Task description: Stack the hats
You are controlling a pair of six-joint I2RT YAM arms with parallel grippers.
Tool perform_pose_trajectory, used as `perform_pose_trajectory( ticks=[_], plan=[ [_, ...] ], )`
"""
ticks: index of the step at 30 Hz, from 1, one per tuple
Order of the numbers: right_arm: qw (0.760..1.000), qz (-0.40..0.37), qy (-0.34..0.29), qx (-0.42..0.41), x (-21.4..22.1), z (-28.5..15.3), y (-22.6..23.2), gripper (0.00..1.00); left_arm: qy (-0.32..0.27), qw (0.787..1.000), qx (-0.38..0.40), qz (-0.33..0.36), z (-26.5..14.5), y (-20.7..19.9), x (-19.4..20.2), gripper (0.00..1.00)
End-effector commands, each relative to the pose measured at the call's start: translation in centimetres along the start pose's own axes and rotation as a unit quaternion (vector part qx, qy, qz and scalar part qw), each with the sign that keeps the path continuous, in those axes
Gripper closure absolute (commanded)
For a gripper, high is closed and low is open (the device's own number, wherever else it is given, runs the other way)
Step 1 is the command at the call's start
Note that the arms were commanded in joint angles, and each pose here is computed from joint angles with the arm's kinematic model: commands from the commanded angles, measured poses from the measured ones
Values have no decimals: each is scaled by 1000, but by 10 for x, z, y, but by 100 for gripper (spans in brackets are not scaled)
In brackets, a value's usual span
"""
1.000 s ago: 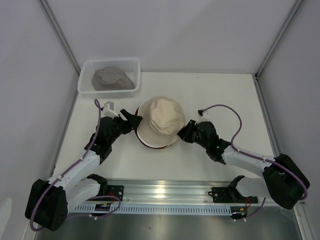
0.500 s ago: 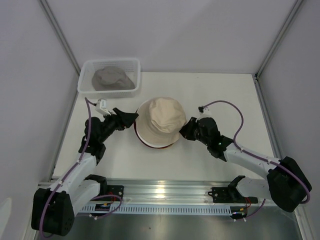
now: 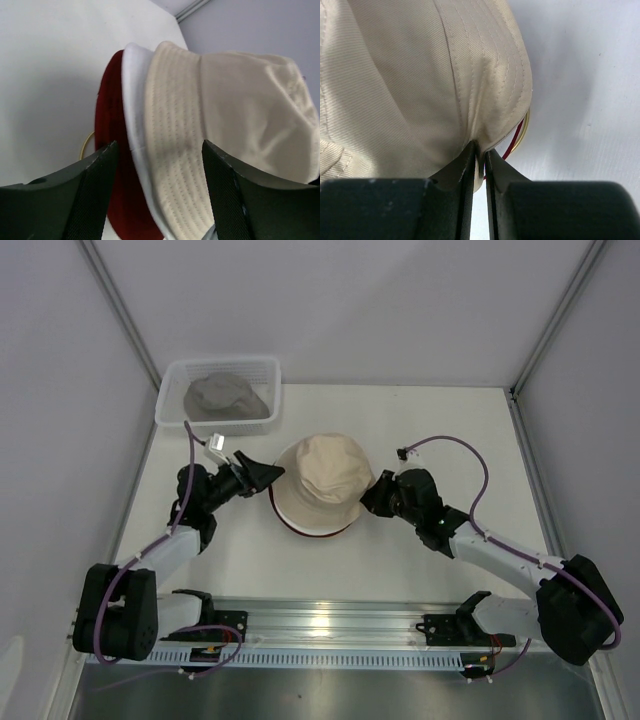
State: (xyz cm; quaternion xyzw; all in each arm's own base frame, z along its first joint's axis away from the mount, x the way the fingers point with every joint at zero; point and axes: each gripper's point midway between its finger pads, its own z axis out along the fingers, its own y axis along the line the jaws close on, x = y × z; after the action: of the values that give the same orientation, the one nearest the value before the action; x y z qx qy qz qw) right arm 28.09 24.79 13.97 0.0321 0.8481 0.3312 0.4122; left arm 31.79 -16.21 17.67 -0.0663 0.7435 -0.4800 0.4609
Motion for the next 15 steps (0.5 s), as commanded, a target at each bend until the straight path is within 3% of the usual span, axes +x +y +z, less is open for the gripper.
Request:
perform_pose_trajectory(
  ticks=[1,8,15],
  plan=[
    [999,-13,-25,-18,-20,-4,14,85,-24,997,65,32,-2,-29,-17,30],
    [999,-3,-21,-29,-20,5,16,86,0,996,88,4,4,-36,-15,48],
    [999,-10,-24,-29,-27,4,20,86,12,997,69,-21,10,-17,-4,49]
  ],
)
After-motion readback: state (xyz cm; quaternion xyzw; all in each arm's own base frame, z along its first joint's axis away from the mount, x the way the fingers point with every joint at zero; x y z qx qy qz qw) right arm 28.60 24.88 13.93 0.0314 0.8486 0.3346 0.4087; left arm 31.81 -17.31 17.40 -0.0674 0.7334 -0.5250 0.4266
